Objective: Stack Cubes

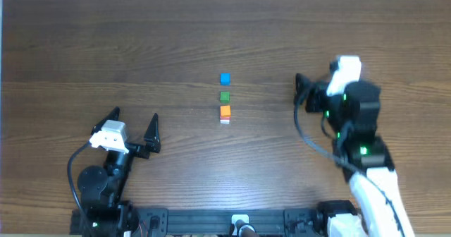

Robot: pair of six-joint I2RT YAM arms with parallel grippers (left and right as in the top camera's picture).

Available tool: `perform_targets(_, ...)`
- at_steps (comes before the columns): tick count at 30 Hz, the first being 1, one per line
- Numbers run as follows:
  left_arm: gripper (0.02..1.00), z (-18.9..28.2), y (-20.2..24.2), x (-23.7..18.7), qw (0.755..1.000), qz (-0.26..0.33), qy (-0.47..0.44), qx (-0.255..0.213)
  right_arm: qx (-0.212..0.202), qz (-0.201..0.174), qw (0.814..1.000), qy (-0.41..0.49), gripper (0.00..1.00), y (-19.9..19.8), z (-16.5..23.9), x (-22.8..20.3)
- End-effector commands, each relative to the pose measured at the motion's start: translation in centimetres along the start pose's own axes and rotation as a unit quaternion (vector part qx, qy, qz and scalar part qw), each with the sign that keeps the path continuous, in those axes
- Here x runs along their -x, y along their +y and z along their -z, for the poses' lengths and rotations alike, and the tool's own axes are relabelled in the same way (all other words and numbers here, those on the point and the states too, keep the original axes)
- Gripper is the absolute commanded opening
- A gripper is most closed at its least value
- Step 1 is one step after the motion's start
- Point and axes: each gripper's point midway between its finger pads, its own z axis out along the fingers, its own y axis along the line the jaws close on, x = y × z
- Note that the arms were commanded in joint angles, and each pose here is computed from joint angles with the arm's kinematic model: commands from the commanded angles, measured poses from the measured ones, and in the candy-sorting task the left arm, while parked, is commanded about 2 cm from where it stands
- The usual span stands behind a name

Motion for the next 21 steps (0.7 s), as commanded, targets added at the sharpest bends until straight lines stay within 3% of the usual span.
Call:
perform_targets(1, 0.998, 0.0, 0.0, -0.1, 1.0, -0.004, -0.001, -0.003, 0.018, -0.011, 0.996, 0.081, 0.993, 2.9, -1.9, 2.0)
perform_targets(4, 0.998, 0.0, 0.0, -0.1, 1.0, -0.004, -0.001, -0.003, 0.005, -0.007, 0.989, 0.15, 0.993, 5.3, -3.0, 2.0)
perform_targets(12, 0.998, 0.0, 0.0, -0.1, 1.0, -0.004, -0.001, -0.003, 0.029, 0.019, 0.963, 0.268, 0.993, 13.7, -6.6, -0.3)
perform_targets(21, 0.998, 0.0, 0.0, -0.1, 1.0, -0.004, -0.001, -0.003, 0.004, 0.03, 0.929, 0.368, 0.993, 17.1, -10.3, -6.5)
